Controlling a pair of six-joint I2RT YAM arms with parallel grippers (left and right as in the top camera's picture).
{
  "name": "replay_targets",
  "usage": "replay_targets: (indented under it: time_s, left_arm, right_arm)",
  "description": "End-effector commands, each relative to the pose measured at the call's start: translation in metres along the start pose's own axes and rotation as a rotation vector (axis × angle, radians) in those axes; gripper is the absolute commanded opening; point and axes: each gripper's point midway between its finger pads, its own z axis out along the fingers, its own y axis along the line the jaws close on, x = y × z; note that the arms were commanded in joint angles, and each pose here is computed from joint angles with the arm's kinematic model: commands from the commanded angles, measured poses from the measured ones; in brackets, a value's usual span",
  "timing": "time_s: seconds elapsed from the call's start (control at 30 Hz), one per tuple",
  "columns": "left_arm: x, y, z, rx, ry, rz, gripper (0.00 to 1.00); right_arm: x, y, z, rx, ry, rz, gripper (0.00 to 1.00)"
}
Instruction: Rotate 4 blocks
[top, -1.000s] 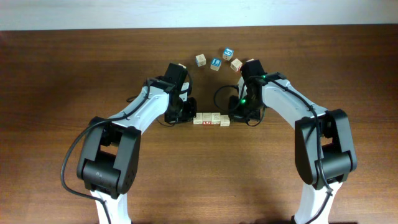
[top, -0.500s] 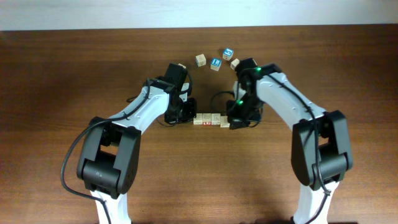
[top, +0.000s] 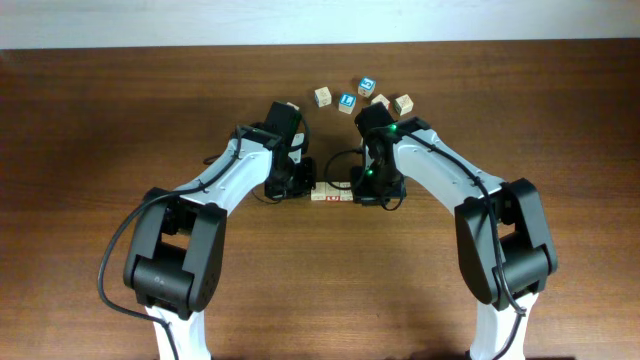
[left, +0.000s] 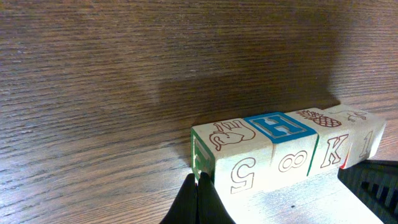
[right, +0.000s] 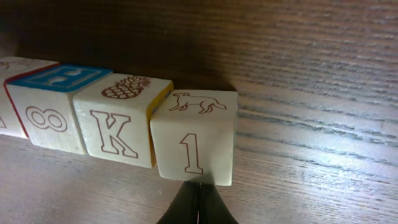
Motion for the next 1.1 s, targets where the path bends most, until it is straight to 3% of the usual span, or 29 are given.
replay_targets:
  time_s: [0.0,0.23,0.4,0.5,0.7,1.07]
  left_arm:
    - [0.007,0.001,0.007,0.001,0.025,-0.008,0.0]
    - [0.007,0.001,0.007,0.001,0.025,-0.008,0.0]
    - [0.006,0.002,0.007,-0.002,0.024,-0.008,0.0]
    - [0.006,0.002,0.007,-0.002,0.024,-0.007,0.0]
    - [0.006,0.002,0.007,-0.002,0.024,-0.008,0.0]
    - [0.0,0.011,0.006,-0.058,-0.007,-0.005,0.0]
  right_arm:
    - [0.001,0.0,0.003,0.015,-0.002,-0.014,0.04]
    - [0.004,0.006,0.0,-0.012,0.014,-0.038,0.04]
    - [-0.008,-0.004,-0.049,-0.08,0.021,0.02,0.04]
    - [-0.027,-0.025,-0.033,-0.116,-0.022,-0.002,0.04]
    - [-0.023,-0.021,-0.002,-0.204,-0.012,-0.044,0.04]
    - [-0.024,-0.01,-0.004,-0.273,-0.016,-0.047,0.04]
